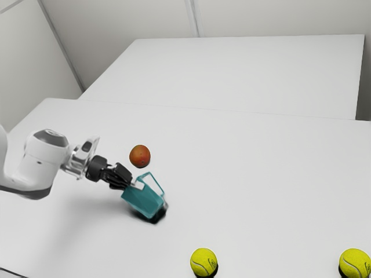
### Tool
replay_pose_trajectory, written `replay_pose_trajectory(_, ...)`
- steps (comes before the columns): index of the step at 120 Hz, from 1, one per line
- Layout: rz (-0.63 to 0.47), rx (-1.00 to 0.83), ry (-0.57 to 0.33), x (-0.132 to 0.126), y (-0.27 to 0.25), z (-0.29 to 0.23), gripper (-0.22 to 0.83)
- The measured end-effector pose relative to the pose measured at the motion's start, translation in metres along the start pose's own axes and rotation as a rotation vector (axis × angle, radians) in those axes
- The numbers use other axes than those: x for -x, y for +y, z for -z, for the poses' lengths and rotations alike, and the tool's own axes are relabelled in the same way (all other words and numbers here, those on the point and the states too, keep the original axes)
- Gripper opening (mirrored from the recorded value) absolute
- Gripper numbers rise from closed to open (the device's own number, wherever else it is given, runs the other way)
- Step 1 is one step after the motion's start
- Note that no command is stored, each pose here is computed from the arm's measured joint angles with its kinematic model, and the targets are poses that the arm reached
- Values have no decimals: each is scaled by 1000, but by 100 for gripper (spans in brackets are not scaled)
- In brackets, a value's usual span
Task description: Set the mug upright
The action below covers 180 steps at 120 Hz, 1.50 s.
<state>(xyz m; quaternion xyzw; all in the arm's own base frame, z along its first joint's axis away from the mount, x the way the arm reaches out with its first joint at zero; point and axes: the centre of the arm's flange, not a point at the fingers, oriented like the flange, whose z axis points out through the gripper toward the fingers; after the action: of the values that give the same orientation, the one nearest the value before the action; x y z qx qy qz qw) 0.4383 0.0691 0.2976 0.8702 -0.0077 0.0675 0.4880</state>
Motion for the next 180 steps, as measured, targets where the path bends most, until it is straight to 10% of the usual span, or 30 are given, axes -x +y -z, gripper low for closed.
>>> replay_pose_trajectory(65, -221, -222, -103, -9, 101, 48, -17)
replay_pose_trajectory(117, -181, -656, -308, -14, 130, 46, -17)
replay_pose_trajectory(180, -101, -975, -233, -26, 129, 24, -17)
